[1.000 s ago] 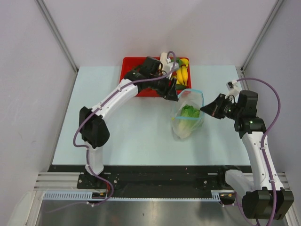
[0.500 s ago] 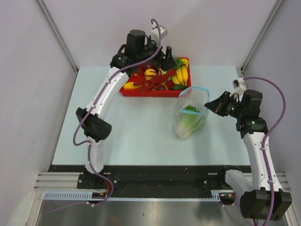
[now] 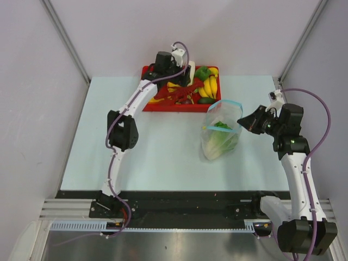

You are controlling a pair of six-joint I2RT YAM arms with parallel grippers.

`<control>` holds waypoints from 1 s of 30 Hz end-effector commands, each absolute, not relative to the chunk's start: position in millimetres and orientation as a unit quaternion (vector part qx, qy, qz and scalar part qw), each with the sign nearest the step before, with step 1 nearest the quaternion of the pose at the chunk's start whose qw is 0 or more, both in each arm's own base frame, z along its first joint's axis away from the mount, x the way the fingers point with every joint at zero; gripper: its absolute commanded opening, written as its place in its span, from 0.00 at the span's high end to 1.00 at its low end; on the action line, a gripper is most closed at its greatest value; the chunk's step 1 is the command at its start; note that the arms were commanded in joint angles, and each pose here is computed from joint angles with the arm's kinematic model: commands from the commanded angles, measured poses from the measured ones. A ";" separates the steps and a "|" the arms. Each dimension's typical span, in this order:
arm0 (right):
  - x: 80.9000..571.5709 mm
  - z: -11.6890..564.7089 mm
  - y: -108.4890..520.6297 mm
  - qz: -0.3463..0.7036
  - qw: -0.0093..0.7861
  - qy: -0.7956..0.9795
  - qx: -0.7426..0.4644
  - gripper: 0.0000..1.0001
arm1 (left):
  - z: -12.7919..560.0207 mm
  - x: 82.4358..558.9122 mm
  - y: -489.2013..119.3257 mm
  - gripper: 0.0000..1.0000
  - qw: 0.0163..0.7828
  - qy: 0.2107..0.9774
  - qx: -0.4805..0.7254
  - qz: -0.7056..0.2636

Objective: Place the food in the zip-top bag and seal the zipper
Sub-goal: Pick up the fake fruit from the bin.

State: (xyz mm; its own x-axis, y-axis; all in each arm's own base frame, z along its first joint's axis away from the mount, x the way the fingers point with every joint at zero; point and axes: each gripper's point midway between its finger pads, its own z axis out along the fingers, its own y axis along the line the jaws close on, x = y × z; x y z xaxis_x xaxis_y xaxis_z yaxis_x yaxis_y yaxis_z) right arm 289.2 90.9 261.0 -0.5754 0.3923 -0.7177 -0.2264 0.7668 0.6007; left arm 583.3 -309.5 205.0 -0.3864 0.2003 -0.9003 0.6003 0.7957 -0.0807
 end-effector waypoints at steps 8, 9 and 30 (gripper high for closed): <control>292.2 267.9 88.7 0.324 0.477 0.816 0.027 1.00 | 206.7 593.8 -174.5 0.14 0.479 0.842 0.177 -0.175; 292.3 264.1 88.6 0.323 0.472 0.820 0.029 1.00 | 207.3 597.4 -169.4 0.15 0.481 0.843 0.166 -0.173; 296.5 265.7 94.5 0.327 0.475 0.817 0.014 1.00 | 153.6 548.7 -112.0 0.27 0.361 0.802 0.462 -0.117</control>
